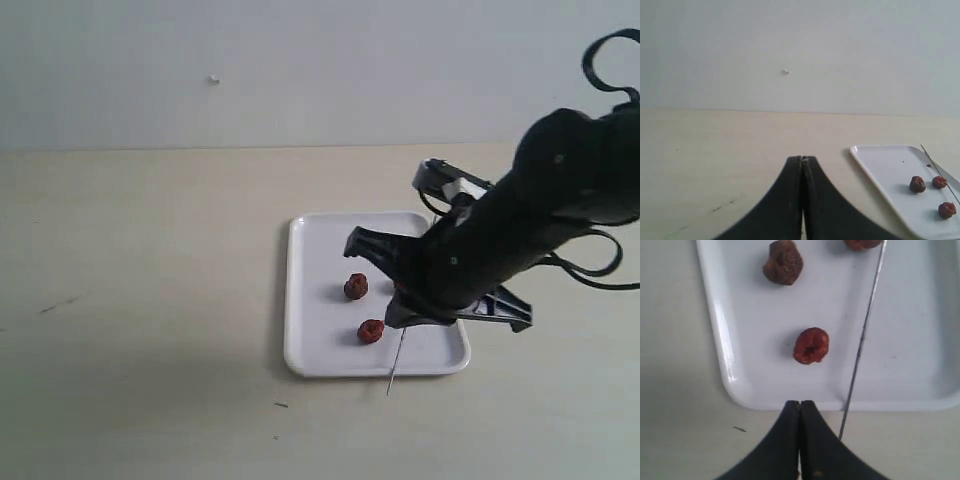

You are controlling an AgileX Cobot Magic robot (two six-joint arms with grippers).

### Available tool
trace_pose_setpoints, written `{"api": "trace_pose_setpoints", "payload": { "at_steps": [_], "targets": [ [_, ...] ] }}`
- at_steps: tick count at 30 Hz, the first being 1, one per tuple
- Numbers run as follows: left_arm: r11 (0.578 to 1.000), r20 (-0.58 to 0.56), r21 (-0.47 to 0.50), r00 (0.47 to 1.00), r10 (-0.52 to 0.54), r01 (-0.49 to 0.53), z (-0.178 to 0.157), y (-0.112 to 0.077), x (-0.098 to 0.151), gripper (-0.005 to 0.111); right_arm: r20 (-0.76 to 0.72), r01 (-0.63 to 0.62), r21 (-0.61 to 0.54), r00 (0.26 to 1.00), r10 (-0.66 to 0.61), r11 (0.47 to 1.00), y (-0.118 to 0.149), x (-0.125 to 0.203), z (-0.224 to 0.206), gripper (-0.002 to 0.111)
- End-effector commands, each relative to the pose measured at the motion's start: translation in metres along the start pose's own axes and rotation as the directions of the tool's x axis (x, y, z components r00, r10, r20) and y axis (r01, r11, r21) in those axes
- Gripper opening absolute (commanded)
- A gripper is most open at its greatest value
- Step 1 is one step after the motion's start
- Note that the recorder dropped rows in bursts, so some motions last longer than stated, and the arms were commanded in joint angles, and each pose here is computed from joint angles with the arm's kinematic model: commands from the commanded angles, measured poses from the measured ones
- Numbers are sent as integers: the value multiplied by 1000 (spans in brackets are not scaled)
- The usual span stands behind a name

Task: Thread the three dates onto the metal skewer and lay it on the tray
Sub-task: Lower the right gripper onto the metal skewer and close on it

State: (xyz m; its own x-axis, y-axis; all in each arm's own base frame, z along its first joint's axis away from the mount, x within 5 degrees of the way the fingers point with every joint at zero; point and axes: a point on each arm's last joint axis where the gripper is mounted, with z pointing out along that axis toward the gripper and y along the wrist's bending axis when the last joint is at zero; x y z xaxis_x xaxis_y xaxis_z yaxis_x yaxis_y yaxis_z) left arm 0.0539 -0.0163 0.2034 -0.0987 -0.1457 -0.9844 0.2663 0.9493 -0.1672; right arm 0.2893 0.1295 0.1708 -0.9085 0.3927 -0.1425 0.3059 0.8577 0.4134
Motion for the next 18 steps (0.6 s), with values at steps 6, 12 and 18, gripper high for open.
{"api": "trace_pose_setpoints", "payload": {
  "at_steps": [6, 12, 18],
  "targets": [
    [1000, 7, -2, 1000, 2, -2, 0, 0, 0, 0, 52, -20, 336, 999, 2, 942, 16, -17, 1, 0],
    [1000, 7, -2, 1000, 2, -2, 0, 0, 0, 0, 74, -88, 284, 995, 69, 955, 19, -20, 20, 0],
    [1000, 7, -2, 1000, 2, -2, 0, 0, 0, 0, 89, -80, 321, 995, 54, 944, 14, -22, 30, 4]
  ]
}}
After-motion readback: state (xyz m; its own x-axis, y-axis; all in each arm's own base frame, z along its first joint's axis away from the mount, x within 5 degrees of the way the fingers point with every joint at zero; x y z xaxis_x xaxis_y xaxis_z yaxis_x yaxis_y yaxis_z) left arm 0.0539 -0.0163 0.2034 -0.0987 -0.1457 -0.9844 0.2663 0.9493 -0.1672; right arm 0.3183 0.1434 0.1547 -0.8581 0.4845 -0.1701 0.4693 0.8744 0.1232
